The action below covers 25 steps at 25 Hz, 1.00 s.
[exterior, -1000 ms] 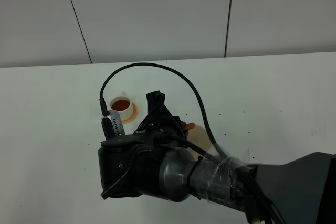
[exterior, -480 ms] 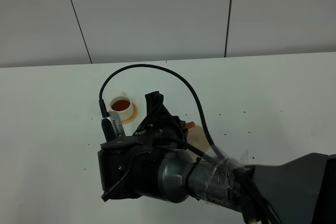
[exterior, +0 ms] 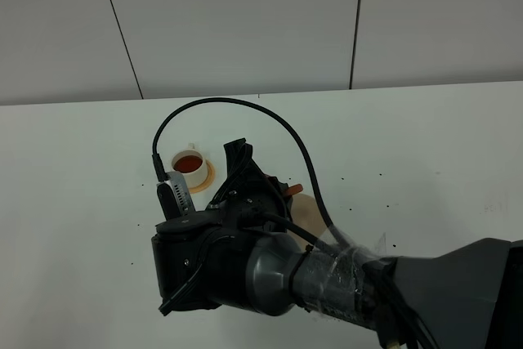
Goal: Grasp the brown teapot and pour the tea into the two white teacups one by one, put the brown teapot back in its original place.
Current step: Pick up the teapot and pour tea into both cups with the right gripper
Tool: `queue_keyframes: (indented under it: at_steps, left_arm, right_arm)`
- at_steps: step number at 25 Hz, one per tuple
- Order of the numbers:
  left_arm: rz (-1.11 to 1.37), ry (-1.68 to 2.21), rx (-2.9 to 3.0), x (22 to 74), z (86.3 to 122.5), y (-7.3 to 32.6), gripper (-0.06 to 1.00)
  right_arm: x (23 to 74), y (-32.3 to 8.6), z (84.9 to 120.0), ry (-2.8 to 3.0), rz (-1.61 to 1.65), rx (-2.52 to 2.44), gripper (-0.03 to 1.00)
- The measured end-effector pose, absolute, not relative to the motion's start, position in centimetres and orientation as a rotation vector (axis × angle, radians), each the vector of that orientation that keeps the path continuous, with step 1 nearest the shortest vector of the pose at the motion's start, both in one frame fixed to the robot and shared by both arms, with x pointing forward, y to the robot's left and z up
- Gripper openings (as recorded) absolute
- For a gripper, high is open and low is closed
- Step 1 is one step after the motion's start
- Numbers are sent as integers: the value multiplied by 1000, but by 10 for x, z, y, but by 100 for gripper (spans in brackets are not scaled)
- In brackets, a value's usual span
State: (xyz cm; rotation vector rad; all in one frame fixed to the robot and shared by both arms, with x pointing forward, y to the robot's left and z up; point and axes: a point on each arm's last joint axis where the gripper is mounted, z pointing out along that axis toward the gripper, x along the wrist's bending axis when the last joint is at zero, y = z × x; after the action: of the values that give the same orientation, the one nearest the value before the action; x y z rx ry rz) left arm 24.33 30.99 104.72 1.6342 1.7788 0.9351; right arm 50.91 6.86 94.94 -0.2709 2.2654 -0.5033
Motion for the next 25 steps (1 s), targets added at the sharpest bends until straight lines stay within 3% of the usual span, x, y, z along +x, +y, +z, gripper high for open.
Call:
queue_keyframes:
  at_steps: [25]
  left_arm:
    - [935, 1779, 1634, 243, 1047, 310, 24]
  right_arm:
    - [511, 69, 951, 2234, -522, -308, 9]
